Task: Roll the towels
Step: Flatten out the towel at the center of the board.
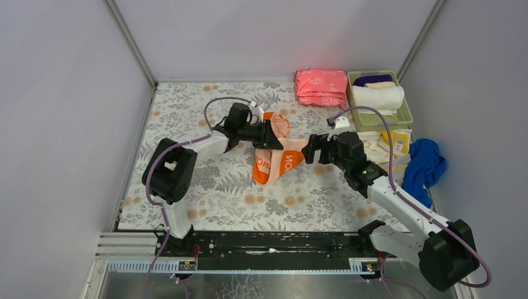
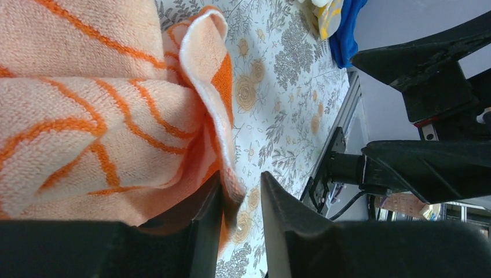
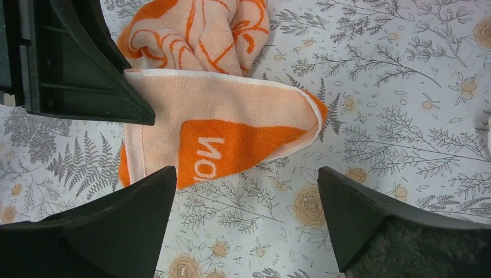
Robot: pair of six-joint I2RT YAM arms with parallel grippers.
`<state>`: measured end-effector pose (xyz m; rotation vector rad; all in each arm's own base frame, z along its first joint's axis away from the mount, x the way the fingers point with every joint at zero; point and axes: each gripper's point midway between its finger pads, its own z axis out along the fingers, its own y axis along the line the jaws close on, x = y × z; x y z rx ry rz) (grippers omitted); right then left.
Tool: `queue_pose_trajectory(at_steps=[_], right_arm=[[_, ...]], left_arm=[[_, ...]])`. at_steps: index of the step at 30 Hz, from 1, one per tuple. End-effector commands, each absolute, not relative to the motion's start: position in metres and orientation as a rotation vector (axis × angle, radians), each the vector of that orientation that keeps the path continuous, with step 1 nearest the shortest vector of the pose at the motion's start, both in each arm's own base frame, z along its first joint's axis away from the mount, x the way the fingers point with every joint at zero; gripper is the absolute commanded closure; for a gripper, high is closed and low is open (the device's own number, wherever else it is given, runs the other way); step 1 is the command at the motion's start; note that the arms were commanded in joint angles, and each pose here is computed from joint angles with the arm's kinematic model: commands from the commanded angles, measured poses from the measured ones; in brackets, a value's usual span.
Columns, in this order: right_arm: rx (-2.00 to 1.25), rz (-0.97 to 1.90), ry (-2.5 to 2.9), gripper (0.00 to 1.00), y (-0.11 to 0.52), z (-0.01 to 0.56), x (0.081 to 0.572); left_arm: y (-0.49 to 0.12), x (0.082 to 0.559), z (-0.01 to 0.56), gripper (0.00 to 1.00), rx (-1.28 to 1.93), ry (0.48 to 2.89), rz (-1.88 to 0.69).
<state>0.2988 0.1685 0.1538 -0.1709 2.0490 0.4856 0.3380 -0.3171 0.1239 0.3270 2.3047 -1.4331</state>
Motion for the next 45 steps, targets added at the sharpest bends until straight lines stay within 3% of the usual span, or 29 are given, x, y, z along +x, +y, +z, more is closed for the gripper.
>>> queue_pose_trajectory(at_steps=[1, 5, 7, 21, 27, 45], right_arm=[[-0.164, 0.521, 1.995, 0.01, 0.174, 0.165, 0.306], [-0.169, 0.521, 1.993, 0.00, 0.174, 0.167, 0.305], [-0.178, 0.522, 1.991, 0.00, 0.174, 0.169, 0.304], [-0.296, 0.630, 1.980, 0.01, 0.203, 0.193, 0.315], [-0.355, 0.770, 2.026, 0.00, 0.236, 0.185, 0.320], [-0.463, 0.758, 1.998, 0.00, 0.297, 0.090, 0.307]], left_arm=[[-0.325, 0.348, 0.126, 0.76, 0.374, 2.256, -1.430], [-0.323, 0.350, 0.137, 0.96, 0.417, 2.254, -1.390], [-0.317, 0.350, 0.152, 1.00, 0.455, 2.250, -1.316], [-0.194, 0.351, 0.321, 1.00, 0.427, 2.020, -0.579], [-0.191, 0.348, 0.366, 1.00, 0.398, 1.940, -0.584], [-0.172, 0.355, 0.403, 1.00, 0.324, 1.893, -0.477]])
